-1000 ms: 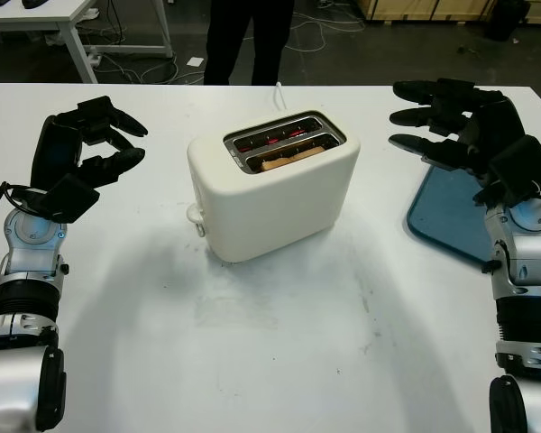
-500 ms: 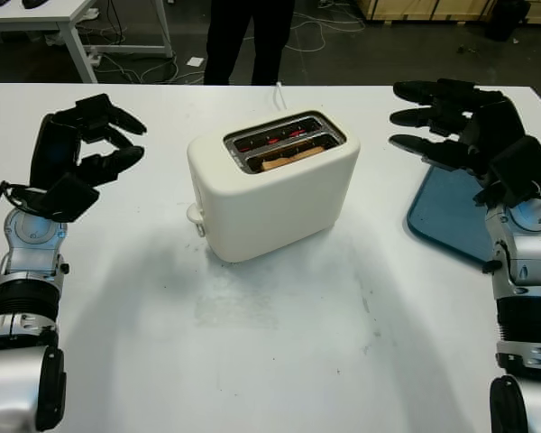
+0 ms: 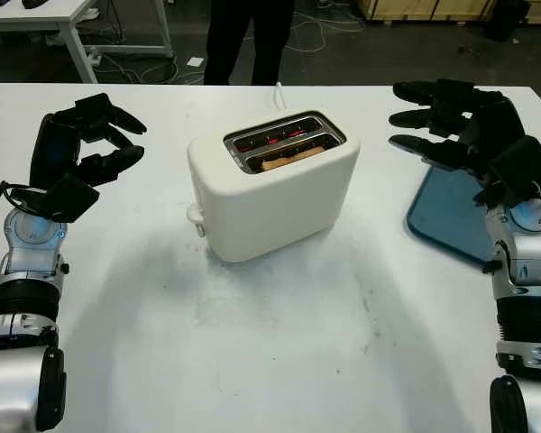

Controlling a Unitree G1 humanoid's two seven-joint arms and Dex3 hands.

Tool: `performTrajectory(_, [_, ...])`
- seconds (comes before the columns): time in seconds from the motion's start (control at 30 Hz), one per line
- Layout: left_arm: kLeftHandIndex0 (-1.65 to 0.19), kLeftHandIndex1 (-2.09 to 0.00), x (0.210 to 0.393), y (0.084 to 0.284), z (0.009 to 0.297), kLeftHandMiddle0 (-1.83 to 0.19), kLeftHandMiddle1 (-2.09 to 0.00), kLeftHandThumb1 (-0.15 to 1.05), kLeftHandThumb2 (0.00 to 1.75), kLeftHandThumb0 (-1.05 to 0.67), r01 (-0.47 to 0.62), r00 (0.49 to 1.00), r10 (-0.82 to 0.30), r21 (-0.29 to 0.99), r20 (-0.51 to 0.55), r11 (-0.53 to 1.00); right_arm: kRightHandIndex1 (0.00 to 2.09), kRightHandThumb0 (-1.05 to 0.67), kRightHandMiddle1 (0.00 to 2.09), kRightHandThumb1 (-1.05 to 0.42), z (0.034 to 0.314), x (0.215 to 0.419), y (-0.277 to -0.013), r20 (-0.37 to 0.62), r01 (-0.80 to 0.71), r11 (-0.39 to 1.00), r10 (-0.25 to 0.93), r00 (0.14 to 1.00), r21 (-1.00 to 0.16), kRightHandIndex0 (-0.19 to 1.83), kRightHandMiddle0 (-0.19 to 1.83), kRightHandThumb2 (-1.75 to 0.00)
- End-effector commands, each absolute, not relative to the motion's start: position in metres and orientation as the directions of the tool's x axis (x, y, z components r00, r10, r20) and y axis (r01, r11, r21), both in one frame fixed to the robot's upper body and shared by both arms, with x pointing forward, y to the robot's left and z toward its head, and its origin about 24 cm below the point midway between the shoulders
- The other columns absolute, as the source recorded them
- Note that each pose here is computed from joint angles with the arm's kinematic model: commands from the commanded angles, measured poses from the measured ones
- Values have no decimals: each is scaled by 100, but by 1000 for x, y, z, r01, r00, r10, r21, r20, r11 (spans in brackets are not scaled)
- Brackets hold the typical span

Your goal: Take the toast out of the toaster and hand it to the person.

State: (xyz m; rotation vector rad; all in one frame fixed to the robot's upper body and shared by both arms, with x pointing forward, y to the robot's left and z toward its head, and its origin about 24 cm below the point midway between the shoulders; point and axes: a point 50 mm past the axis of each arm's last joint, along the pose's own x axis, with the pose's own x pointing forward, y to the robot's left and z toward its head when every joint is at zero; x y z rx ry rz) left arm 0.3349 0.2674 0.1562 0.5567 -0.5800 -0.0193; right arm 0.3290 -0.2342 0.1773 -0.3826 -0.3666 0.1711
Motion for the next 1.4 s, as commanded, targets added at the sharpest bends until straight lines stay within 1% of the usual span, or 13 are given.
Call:
performTrajectory(0.0, [-74,-106,335,265,152,-82,-119,92,26,-105,-126,845,-175,505,506,854,43,-28,1,-76,178,329,-236,316,-91,916,226,921,-390,77,88,0])
performTrajectory(0.57, [-75,-105,336,264,153,-83,-118,92,26,-105,-115,845,-188,513,501,850,38,-29,0,-76,180,329,-236,316,-86,901,237,919,-426,77,87,0])
performTrajectory(1.1, [-76,-102,336,263,152,-84,-115,92,25,-105,-110,844,-190,508,501,854,36,-26,1,-76,179,328,-237,321,-89,916,226,920,-390,81,89,0])
performTrajectory(1.37, [-76,-102,336,264,153,-84,-115,92,26,-105,-116,844,-186,511,502,852,35,-30,1,-76,177,329,-239,328,-94,921,228,917,-378,82,90,0])
